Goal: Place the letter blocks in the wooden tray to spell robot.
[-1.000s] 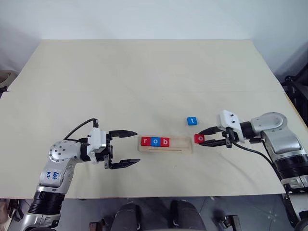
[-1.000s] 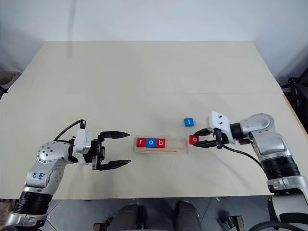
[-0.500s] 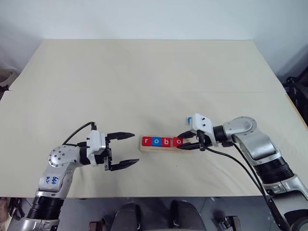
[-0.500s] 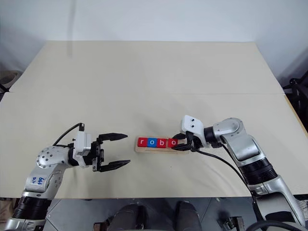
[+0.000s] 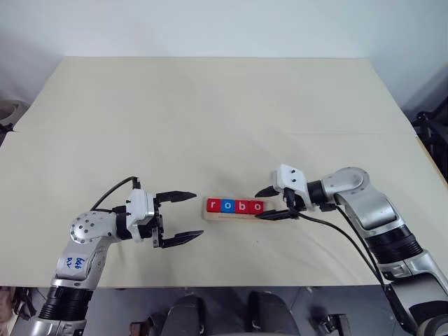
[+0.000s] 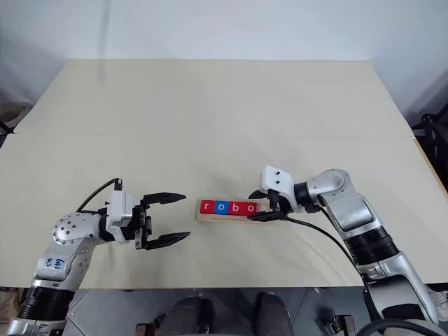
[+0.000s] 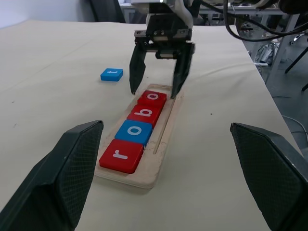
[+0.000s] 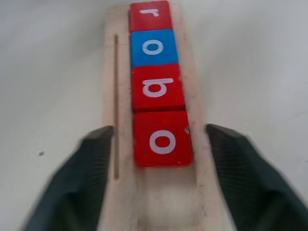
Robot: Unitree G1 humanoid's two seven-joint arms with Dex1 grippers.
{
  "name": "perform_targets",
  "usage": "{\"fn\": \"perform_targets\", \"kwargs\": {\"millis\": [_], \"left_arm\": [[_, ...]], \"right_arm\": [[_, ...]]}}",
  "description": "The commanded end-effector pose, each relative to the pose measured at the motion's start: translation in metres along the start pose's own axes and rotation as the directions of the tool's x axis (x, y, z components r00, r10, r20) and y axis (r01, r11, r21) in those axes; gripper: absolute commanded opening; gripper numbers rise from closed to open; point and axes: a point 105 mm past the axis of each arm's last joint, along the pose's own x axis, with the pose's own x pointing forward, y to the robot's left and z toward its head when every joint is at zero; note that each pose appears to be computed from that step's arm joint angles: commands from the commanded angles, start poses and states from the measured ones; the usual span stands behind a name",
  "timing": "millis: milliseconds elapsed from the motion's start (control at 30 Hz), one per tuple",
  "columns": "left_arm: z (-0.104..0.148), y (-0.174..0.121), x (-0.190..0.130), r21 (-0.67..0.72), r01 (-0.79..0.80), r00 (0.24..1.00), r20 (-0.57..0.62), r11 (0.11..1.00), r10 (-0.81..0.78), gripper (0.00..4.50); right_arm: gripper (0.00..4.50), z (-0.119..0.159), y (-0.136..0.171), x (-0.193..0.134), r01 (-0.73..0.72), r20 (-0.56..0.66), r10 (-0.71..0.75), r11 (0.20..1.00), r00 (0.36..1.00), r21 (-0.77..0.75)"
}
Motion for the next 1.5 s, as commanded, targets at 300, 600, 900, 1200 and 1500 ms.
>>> {"fn": "perform_targets", "kwargs": {"millis": [300, 600, 900, 1200, 1500], "left_arm": [[0.008, 0.006, 0.004, 0.035, -0.009, 0.999, 0.032, 0.999, 0.008, 4.5], [0.006, 0.01, 0.006, 0.028, -0.012, 0.999, 0.037, 1.0, 0.011, 4.5], [0.004, 0.018, 0.01, 0.025, -0.011, 0.999, 0.045, 1.0, 0.01, 4.5], [0.003, 0.02, 0.01, 0.025, -0.013, 0.999, 0.044, 1.0, 0.012, 4.5], [0.003, 0.021, 0.011, 0.039, -0.033, 0.998, 0.045, 0.999, 0.032, 4.5]], "right_arm": [[3.61, -0.001, -0.011, -0.059, 0.204, 0.081, -0.206, 0.978, 0.975, 0.038], [2.21, -0.045, -0.009, -0.112, 0.507, 0.073, -0.524, 0.845, 0.848, 0.17], [4.46, -0.077, 0.024, -0.136, 0.599, 0.036, -0.647, 0.724, 0.761, 0.342], [4.46, -0.081, 0.027, -0.139, 0.667, 0.065, -0.724, 0.663, 0.687, 0.341], [4.46, -0.046, -0.013, -0.084, 0.587, 0.073, -0.677, 0.682, 0.733, 0.436]]}}
